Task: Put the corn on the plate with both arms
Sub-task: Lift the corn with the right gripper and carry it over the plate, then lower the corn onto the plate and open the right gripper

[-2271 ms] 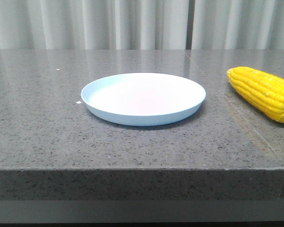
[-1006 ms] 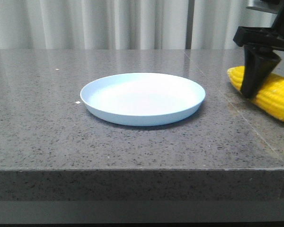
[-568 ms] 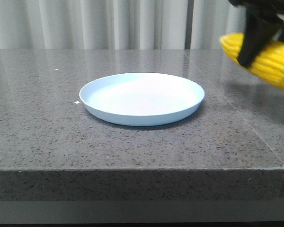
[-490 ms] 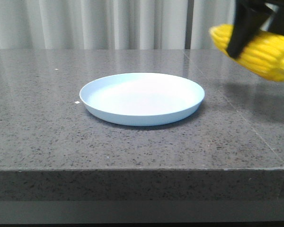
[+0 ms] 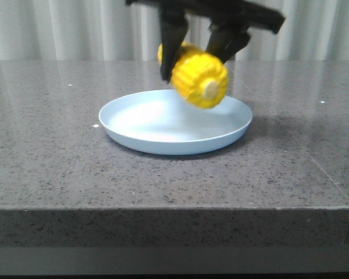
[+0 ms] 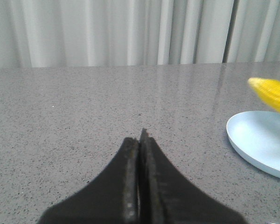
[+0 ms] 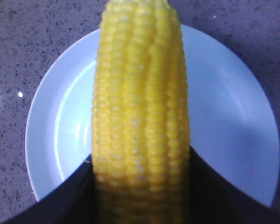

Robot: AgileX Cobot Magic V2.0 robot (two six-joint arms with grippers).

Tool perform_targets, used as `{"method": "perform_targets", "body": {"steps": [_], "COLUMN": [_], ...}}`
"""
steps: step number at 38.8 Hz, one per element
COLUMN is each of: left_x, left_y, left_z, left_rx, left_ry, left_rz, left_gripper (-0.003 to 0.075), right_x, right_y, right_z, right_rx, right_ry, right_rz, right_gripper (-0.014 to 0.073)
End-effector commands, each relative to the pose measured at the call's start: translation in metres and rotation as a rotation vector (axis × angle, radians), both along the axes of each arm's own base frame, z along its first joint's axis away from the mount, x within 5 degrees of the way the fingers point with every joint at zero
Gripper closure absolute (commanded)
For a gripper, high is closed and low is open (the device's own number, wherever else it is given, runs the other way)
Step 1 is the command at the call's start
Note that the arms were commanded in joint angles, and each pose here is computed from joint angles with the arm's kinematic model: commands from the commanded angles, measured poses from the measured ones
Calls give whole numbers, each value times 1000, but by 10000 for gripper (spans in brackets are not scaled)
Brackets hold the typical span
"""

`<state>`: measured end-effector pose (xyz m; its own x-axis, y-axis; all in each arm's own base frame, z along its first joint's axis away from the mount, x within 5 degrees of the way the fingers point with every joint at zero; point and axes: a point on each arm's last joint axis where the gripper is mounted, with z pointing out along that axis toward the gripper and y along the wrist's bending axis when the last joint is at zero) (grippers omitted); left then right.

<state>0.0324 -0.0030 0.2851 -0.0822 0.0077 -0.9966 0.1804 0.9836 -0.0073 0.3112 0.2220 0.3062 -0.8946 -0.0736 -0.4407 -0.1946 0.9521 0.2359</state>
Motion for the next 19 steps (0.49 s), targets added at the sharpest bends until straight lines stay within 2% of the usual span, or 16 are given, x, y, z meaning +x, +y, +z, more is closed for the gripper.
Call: {"method": "perform_targets", "body": {"steps": [1, 5, 10, 14, 19], "left_x": [-1, -1, -1, -1, -1], "left_y": [0, 0, 0, 0, 0], "left_z": [16, 16, 16, 16, 16], "left_rx": [-29, -29, -29, -29, -29], "left_ry": [-100, -100, -100, -100, -100], "left_rz": [-7, -7, -7, -7, -7], "left_gripper": [741, 741, 741, 741, 741], "right_x": [6, 8, 8, 7, 5], "right_y": [3, 5, 4, 4, 2], "right_z": [17, 8, 6, 6, 11], "right_rx": [42, 19, 10, 6, 10], "right_ry": [-83, -52, -39, -29, -34], "right_rz": [-8, -7, -8, -8, -8], "right_gripper": [440, 413, 256, 90, -6]}}
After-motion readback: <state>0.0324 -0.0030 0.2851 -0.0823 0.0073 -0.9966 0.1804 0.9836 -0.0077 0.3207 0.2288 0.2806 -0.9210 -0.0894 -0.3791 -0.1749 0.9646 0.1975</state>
